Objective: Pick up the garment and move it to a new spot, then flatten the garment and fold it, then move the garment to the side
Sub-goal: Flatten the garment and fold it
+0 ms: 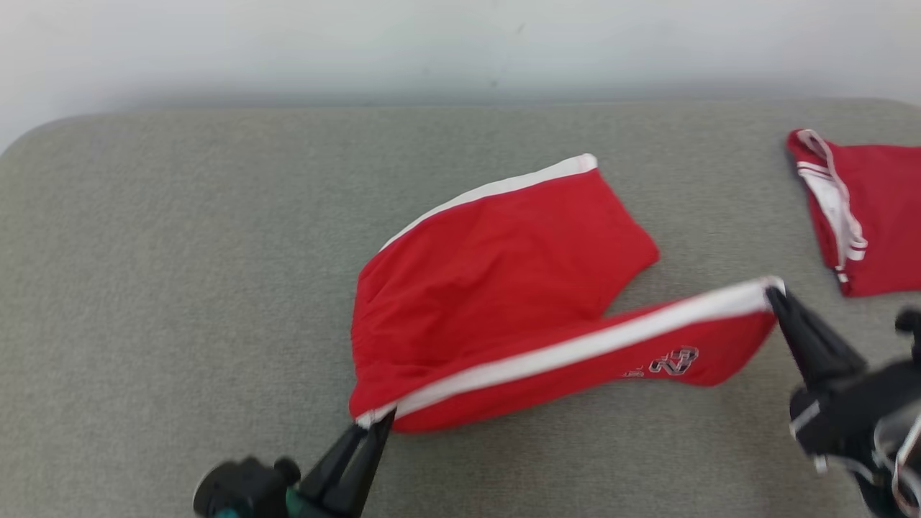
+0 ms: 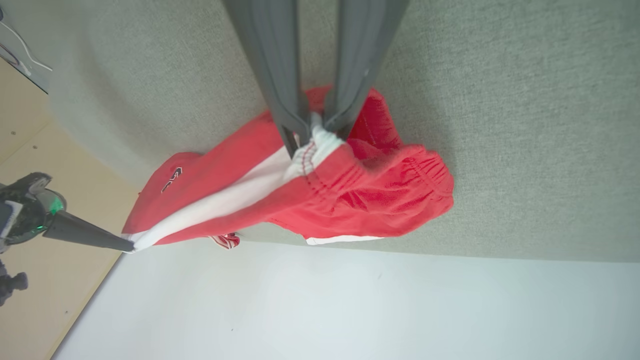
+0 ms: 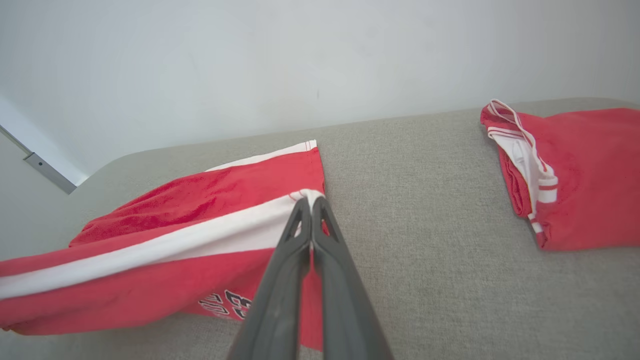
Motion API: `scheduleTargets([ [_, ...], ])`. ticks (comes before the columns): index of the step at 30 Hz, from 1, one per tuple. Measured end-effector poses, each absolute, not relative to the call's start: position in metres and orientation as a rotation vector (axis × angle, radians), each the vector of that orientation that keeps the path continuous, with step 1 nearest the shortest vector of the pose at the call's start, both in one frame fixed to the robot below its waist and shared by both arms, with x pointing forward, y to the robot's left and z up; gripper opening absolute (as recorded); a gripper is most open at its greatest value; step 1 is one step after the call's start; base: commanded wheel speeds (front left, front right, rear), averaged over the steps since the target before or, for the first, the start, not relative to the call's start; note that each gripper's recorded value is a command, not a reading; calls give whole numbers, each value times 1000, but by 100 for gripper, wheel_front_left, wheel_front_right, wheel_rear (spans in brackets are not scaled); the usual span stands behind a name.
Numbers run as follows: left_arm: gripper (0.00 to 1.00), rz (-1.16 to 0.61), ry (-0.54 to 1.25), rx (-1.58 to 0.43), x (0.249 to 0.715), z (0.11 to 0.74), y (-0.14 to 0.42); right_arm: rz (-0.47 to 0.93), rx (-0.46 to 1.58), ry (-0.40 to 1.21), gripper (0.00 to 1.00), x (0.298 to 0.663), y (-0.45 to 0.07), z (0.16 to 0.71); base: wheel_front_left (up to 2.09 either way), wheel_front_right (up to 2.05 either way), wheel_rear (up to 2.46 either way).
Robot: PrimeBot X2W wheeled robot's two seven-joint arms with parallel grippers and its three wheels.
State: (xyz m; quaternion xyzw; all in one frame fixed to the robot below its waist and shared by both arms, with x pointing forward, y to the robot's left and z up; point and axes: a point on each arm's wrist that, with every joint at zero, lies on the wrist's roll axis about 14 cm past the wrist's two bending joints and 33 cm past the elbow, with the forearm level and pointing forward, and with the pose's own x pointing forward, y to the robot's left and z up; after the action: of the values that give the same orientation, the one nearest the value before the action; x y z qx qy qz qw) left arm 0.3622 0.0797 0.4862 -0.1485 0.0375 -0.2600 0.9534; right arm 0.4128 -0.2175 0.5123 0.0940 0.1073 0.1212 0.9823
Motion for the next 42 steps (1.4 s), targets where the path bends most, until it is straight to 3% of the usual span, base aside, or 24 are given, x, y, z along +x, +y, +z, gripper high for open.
scheduleTargets([
  [9,0,-459,-16,-330,419,512,94,346,143,214,0,499,-181,527,0,0,0],
  [17,0,-450,26,-264,466,496,101,352,92,239,0,569,-164,519,0,0,0],
  [23,0,-399,63,-241,503,477,113,335,64,290,0,608,-156,491,0,0,0],
  [30,0,-381,102,-221,521,457,113,326,58,329,0,628,-147,464,0,0,0],
  [31,4,-381,109,-216,521,454,113,327,58,335,0,629,-146,460,0,0,0],
  [32,40,-381,112,-213,521,452,112,325,53,339,31,629,-146,458,0,0,0],
  [33,87,-380,113,-214,521,452,112,325,52,340,84,629,-146,456,0,0,0],
  [34,100,-378,111,-212,521,453,112,326,52,340,100,627,-146,455,0,0,0],
  [42,100,-325,73,-200,511,464,128,327,59,289,100,617,-150,473,0,0,0],
])
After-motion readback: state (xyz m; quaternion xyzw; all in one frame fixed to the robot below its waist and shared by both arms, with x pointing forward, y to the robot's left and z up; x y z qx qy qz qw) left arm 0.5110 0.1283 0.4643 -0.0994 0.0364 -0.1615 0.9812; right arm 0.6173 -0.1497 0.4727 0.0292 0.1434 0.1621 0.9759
